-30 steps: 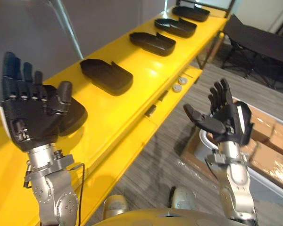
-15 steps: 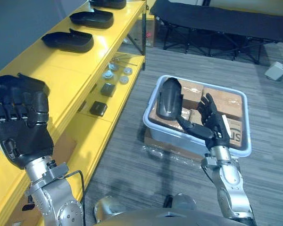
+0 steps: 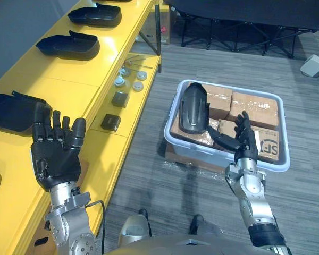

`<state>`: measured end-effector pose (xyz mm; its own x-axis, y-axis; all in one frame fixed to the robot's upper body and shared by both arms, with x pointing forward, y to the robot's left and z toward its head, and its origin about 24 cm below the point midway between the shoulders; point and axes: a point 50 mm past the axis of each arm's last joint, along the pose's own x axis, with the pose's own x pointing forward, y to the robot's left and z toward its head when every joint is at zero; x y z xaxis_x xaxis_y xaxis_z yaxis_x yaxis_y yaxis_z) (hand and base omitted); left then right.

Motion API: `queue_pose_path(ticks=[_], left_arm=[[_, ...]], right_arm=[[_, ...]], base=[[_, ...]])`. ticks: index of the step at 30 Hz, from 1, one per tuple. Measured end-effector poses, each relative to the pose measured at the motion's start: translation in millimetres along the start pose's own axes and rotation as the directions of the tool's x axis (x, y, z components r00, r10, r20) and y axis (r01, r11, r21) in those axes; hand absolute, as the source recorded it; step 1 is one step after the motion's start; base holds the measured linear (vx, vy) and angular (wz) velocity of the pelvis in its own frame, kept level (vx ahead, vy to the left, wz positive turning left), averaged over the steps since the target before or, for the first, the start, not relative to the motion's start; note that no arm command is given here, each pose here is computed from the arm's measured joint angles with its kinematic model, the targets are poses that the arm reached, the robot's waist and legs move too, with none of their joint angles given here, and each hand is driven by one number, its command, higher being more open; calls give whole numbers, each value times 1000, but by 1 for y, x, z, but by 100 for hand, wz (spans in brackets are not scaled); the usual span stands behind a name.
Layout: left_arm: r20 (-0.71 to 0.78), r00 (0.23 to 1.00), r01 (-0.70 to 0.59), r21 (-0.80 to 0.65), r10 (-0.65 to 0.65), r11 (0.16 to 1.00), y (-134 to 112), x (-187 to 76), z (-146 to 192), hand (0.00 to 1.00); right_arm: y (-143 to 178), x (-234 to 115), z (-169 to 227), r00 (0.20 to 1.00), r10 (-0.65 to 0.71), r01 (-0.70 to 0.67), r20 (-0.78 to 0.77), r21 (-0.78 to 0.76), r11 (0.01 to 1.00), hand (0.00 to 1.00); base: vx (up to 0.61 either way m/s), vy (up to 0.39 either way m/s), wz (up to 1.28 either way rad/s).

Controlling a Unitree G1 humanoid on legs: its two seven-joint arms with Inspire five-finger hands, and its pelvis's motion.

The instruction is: Walk over and take three plastic housings, then place them on the shelf

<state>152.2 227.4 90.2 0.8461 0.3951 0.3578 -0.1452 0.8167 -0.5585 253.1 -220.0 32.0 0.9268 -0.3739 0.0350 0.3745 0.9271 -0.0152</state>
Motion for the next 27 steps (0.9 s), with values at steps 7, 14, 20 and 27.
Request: queue_pose_path(ticks=[7, 14, 20, 27], left_arm=[[54, 988, 144, 4, -144, 990, -18, 23, 4, 100], [44, 984, 173, 26, -174, 985, -15, 30, 0, 100], [93, 939, 331, 21, -331, 944, -35, 43, -5, 100], [115, 911, 398, 9, -396, 917, -46, 47, -10, 100]], right_arm=[[-33, 80, 68, 944, -279, 279, 175, 20, 960, 100], [-65, 122, 104, 915, -368, 373, 165, 0, 928, 100], [-71, 140, 112, 924, -371, 377, 91, -61, 924, 100], [-85, 150, 131, 938, -342, 345, 57, -60, 937, 100]], base=[[-109, 56, 8], [-62, 35, 11], [-44, 25, 10], [-46, 12, 4]])
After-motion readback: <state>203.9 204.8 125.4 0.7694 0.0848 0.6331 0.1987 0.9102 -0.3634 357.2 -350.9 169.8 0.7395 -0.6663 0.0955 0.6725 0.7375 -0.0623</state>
